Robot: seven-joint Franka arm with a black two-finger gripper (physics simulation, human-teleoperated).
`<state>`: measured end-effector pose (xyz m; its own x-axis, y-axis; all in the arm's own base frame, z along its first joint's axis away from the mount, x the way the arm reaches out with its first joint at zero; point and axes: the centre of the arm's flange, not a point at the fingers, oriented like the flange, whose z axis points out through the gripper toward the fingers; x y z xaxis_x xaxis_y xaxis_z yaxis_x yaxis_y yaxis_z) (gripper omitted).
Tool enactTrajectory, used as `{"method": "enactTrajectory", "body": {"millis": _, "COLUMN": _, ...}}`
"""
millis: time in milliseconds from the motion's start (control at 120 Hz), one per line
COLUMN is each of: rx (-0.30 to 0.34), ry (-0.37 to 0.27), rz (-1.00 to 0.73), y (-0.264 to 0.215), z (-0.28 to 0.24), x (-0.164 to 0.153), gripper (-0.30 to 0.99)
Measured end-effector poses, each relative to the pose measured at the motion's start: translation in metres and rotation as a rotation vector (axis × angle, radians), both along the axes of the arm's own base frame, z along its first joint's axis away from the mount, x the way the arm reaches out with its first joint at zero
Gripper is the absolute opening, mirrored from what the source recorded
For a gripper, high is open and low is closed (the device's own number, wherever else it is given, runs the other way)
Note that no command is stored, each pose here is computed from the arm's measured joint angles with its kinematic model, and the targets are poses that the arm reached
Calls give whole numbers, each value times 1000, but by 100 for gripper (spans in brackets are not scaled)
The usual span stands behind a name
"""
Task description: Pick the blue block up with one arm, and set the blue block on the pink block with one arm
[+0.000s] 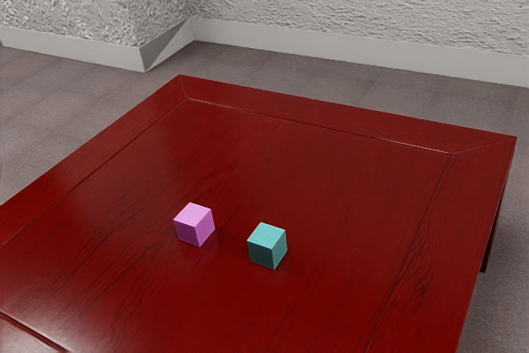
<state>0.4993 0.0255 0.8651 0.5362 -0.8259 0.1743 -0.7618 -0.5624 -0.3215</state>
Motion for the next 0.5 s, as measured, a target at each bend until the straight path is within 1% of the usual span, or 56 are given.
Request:
{"method": "enactTrajectory", "body": {"millis": 100, "rx": 14, "ry": 19, "rz": -15, "y": -11, "z": -5, "x": 4, "gripper": 69}}
{"method": "enactTrajectory", "body": {"millis": 183, "rx": 41, "ry": 39, "rz": -21, "y": -26, "z": -14, "x": 13, "gripper": 69}}
{"method": "enactTrajectory", "body": {"millis": 250, "rx": 55, "ry": 82, "rz": -9, "y": -24, "z": -31, "x": 23, "gripper": 69}}
{"method": "enactTrajectory", "body": {"millis": 292, "rx": 59, "ry": 95, "rz": -3, "y": -23, "z": -36, "x": 24, "gripper": 69}}
{"method": "enactTrajectory", "body": {"millis": 317, "rx": 59, "ry": 116, "rz": -6, "y": -22, "z": -42, "x": 23, "gripper": 69}}
{"method": "enactTrajectory", "body": {"millis": 383, "rx": 77, "ry": 169, "rz": -62, "y": -40, "z": -51, "x": -11, "gripper": 69}}
{"method": "enactTrajectory", "body": {"millis": 450, "rx": 101, "ry": 231, "rz": -128, "y": -60, "z": -72, "x": -63, "gripper": 69}}
{"method": "enactTrajectory", "body": {"millis": 500, "rx": 112, "ry": 281, "rz": -158, "y": -65, "z": -101, "x": -102, "gripper": 69}}
